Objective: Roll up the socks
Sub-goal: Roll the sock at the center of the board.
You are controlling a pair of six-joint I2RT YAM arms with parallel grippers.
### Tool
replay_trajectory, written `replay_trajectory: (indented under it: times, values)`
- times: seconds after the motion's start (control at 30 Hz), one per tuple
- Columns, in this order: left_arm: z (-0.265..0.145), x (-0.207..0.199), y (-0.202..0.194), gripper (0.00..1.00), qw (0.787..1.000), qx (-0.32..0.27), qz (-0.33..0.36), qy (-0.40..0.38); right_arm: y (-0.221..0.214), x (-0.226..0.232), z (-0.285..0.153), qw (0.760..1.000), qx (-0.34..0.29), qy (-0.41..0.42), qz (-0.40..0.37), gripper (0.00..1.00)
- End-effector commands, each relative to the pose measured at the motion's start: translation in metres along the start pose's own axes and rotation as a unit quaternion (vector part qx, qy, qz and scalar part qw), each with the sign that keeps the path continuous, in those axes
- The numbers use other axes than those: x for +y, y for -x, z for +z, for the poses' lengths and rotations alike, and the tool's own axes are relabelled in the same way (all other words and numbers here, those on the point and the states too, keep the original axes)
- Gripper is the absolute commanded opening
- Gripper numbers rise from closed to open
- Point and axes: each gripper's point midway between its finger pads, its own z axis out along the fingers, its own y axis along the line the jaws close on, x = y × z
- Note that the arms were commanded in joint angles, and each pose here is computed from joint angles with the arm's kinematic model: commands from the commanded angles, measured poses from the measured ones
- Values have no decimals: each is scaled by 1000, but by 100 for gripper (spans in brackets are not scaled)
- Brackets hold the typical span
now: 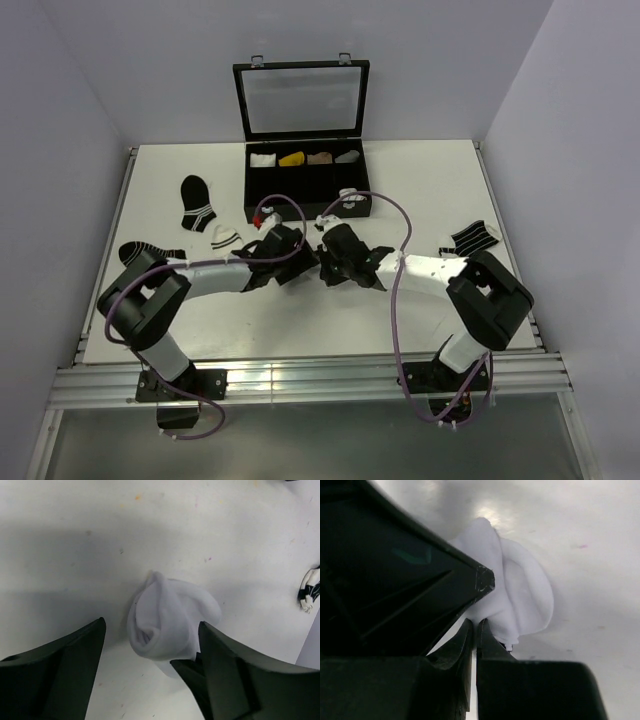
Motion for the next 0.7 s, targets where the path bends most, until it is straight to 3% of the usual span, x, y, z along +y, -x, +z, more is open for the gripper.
replay_trajectory:
  times: [0.0,0.3,0.67]
  values:
    - [-20,20,3,82,1000,-16,0,26,-28,30,-6,989,90,93,75,0]
    - [-53,37,16,82,997,-73,-38,10,-13,37,-8,936,140,230,225,0]
    - [-36,28,0,77,999,-37,-22,-20,-12,19,18,913,172,248,276,0]
